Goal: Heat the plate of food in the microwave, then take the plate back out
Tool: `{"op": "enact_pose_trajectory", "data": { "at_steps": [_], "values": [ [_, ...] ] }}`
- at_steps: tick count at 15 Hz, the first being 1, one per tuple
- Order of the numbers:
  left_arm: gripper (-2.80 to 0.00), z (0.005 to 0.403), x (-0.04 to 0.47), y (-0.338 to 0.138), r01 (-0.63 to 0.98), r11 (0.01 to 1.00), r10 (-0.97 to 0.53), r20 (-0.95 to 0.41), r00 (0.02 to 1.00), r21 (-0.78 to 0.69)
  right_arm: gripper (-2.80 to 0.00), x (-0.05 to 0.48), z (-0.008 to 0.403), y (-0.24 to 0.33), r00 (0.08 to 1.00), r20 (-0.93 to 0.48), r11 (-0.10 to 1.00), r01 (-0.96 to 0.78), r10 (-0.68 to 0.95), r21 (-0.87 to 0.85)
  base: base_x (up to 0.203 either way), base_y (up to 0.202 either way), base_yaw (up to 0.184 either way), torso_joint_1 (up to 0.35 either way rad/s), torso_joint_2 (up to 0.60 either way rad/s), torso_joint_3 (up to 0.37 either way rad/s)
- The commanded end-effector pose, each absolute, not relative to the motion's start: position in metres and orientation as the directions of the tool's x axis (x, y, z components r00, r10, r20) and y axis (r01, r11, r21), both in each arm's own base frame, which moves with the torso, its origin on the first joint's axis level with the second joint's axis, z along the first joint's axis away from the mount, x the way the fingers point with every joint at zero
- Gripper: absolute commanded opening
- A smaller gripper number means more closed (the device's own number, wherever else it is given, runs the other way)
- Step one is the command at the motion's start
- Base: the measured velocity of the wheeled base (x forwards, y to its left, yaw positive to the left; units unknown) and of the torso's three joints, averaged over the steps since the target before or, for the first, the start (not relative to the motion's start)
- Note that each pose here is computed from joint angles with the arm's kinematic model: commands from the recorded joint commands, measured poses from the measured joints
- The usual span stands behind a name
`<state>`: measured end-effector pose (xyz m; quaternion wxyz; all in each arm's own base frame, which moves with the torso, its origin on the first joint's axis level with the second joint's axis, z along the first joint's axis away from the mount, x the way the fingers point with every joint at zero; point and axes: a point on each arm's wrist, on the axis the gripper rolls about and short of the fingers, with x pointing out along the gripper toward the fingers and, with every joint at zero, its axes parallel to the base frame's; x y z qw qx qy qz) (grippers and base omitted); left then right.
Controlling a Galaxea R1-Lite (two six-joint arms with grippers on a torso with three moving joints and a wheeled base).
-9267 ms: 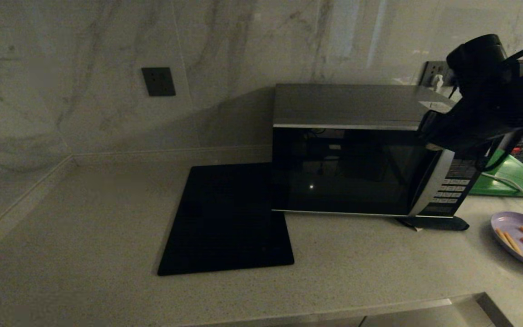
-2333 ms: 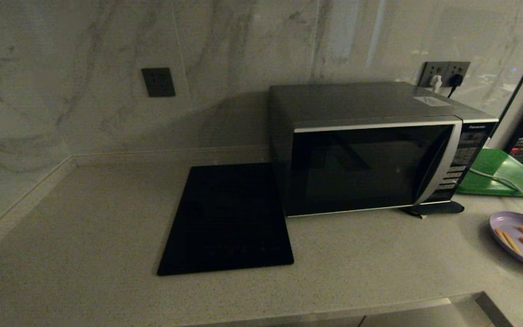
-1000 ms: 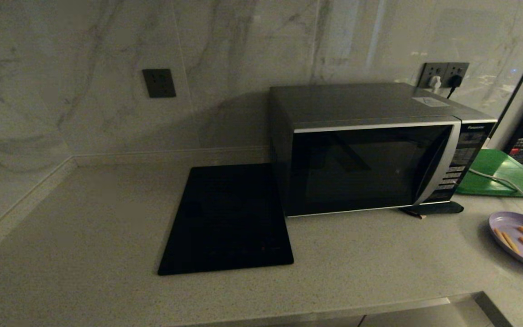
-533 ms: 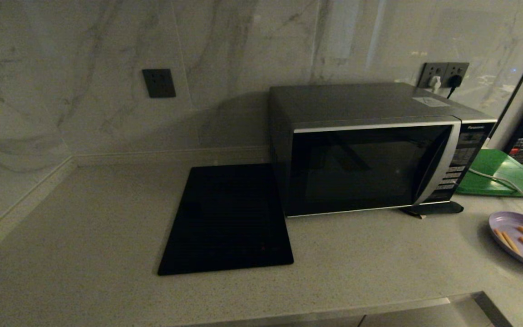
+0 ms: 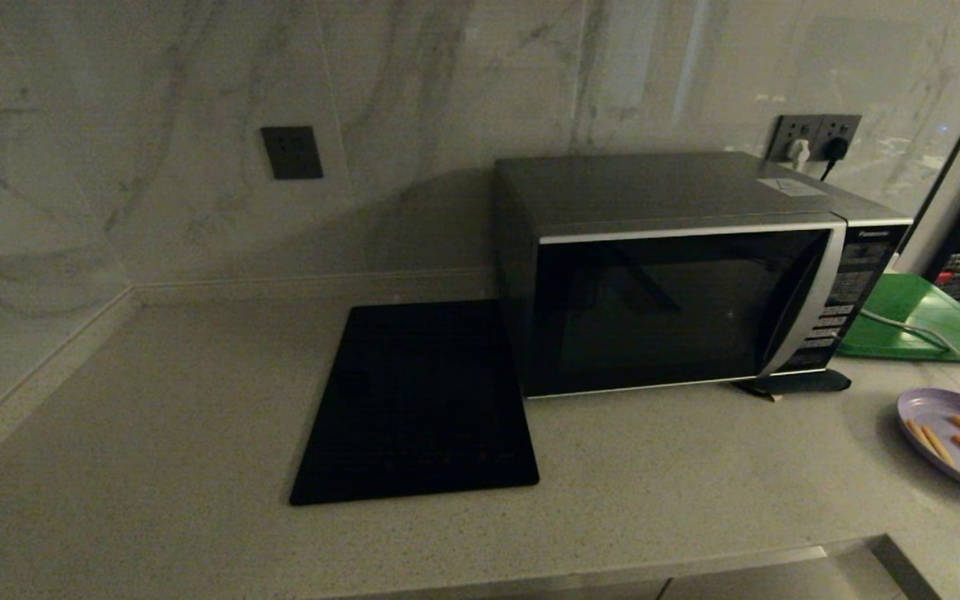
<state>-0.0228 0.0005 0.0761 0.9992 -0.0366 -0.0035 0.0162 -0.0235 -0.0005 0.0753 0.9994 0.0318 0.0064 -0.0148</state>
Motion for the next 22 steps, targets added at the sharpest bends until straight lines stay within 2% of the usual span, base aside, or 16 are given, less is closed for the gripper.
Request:
{"op": "enact_pose_trajectory", "data": {
  "at_steps": [1,5,22],
  "values": [
    [-2.8,0.0761,-0.0227,0.0006,-0.033,0.997,0.034,0.005,0.999,-0.074,-2.8,-0.0233,0.0748,-0.0004,1.0,-0.017,0.998,0.026,-0.025,0.059,0.0,0.0,0.0,0.0,0.0,0.0],
    [-2.8,0.0761,-0.0227,0.0006,-0.033,0.997,0.034,0.005,0.999,-0.074,-2.8,-0.023,0.0748,-0.0006,0.999,-0.013,0.993,0.035,-0.034,0.11,0.0,0.0,0.0,0.0,0.0,0.0],
    [-2.8,0.0761,-0.0227,0.0006,-0.033,0.997,0.034,0.005,0.999,-0.074,-2.8,-0.023,0.0749,-0.0007,0.999,-0.011,0.993,0.036,-0.035,0.11,0.0,0.0,0.0,0.0,0.0,0.0]
  ]
}}
